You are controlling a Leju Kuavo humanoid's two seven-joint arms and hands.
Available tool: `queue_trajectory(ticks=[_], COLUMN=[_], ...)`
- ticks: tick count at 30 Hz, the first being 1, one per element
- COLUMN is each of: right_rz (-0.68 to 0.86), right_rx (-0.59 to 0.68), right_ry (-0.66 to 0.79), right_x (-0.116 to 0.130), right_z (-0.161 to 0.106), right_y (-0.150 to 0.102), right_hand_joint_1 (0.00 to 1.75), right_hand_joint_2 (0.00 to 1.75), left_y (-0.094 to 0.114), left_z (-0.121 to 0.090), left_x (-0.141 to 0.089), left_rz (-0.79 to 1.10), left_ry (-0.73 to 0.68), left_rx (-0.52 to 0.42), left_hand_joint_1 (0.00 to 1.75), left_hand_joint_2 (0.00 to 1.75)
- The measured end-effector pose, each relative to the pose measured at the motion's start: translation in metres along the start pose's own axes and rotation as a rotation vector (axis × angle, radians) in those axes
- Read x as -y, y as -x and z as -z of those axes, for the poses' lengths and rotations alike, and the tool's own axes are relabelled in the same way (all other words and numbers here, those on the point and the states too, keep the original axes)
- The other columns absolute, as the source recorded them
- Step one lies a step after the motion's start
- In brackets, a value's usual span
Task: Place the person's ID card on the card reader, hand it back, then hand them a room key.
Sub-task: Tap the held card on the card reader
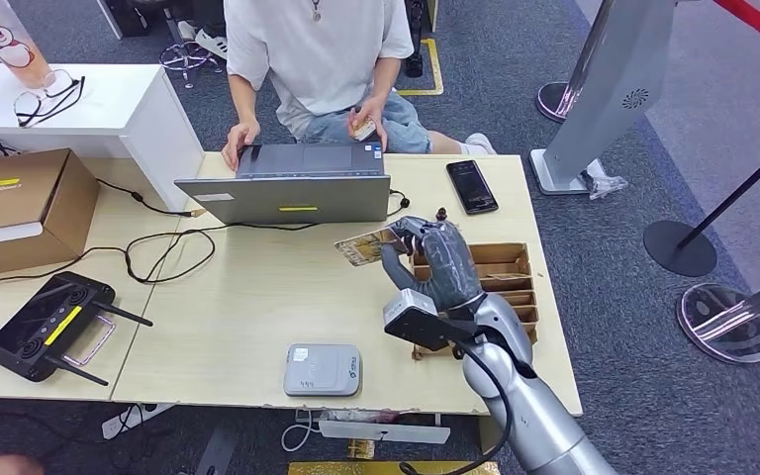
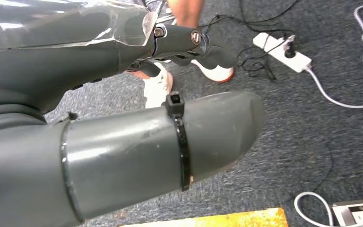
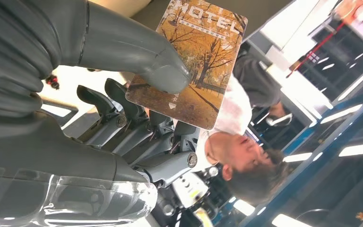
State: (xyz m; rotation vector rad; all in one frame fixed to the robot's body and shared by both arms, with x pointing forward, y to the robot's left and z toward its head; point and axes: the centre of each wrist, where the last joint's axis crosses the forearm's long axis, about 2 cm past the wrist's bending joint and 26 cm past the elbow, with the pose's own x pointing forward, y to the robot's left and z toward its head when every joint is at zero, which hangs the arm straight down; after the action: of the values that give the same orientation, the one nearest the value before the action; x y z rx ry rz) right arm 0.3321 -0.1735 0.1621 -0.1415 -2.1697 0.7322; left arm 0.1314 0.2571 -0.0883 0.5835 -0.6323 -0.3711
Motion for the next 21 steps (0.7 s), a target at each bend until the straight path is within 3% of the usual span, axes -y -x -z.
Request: queue_trajectory(ticks=[7,14,21], right_rz=[0.039,0.056,0.290], right_rx=[0.028,0.033,0.069], right_ry=[-0.024,-0.026,-0.080], right_x=[-0.010,-0.012,-0.015], right_z=[-0.005,-0.009,-0.024], right_y=[-0.018,-0.021,-0.032], right_hand_joint_1=[1.75,1.75,1.75], right_hand_joint_2=[1.75,1.75,1.75], left_y=[0.031,0.036,0.047], left_z=[-0.017,-0.020,-0.027], left_x=[0.010,0.012,0.016], left_rz=[-0.022,-0.024,-0.034], left_ry=[0.013,0.018,0.039], left_rx=[-0.045,-0.058,-0.096], left_hand_joint_1=[0.00,0.00,0.00], left_hand_joint_2=[0.00,0.00,0.00])
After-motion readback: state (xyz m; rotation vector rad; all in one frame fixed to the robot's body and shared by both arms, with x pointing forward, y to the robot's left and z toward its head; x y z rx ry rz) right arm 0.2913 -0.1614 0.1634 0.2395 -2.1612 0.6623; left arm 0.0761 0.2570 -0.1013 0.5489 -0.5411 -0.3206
